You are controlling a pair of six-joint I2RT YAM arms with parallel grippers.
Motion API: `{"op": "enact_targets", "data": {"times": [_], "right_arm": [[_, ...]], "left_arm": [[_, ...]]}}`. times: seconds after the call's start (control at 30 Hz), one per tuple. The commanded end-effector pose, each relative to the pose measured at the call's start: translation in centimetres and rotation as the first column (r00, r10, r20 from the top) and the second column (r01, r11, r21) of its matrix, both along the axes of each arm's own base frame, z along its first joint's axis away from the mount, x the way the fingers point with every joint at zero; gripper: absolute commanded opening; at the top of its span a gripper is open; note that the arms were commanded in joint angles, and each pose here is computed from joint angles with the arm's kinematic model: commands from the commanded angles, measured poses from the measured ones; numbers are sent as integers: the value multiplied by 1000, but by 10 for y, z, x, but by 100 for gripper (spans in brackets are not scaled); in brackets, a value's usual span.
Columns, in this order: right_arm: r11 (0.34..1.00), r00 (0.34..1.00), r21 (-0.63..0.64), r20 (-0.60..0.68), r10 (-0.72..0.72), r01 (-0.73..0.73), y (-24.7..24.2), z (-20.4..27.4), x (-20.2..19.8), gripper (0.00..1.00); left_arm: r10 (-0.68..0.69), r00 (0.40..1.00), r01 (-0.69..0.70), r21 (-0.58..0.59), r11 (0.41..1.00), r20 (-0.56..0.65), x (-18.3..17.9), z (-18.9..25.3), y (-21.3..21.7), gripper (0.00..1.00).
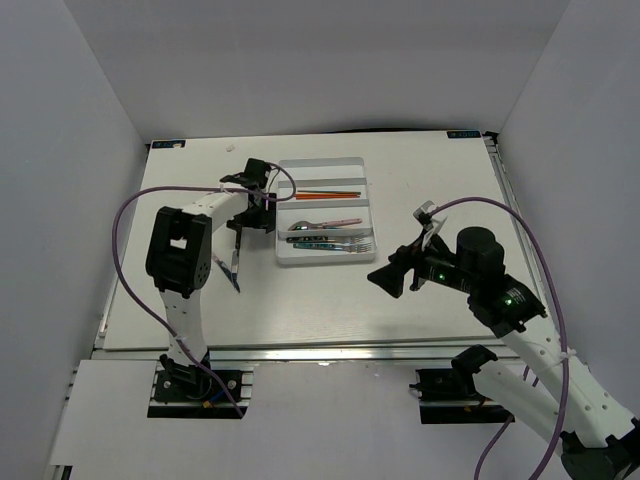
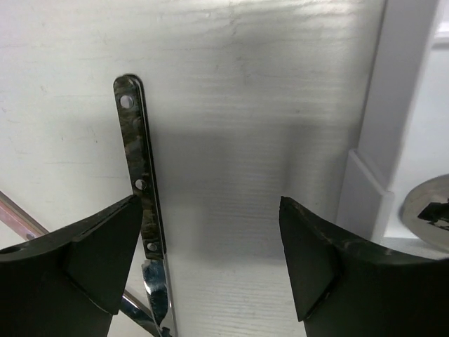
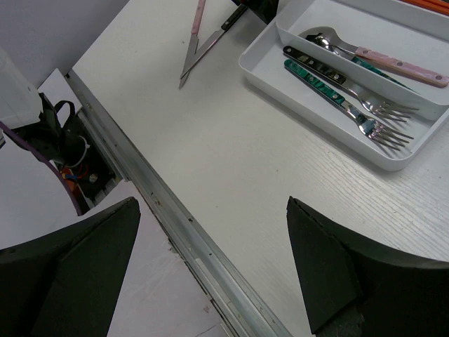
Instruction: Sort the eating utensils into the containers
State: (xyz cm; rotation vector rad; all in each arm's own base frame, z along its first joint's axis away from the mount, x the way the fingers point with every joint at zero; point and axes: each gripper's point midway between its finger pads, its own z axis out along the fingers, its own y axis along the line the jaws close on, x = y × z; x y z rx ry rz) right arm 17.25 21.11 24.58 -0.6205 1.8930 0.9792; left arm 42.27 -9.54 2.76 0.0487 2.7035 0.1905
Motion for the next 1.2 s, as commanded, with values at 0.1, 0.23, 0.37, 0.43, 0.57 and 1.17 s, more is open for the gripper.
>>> {"op": "enact_targets", "data": {"times": [0.1,0.23,0.37,0.43,0.57,1.17], "right_arm": [[999,999,22,20,41,-42,7,9,-1,89],[998,999,31,-4,52,-52,9,10,-4,89],[998,999,44,2,48,-48,8,13,-5,89],[998,999,41,-3,48,-48,8,13,-5,89],[998,999,33,2,46,-46,7,16,-5,89],[997,998,65,-27,48,-46,11,11,-5,88]], "left_arm": [[-17,1000,15,-80,997,-18,-8,-3,0,83],[-10,995,1,-88,996,-101,-17,-34,-1,72],[23,984,-41,-104,994,-174,-32,-62,1,58],[32,982,-57,-130,990,-188,-37,-68,-3,51],[40,981,-69,-148,987,-189,-41,-70,-5,48],[51,996,-55,-60,997,-68,1,6,11,0]]}}
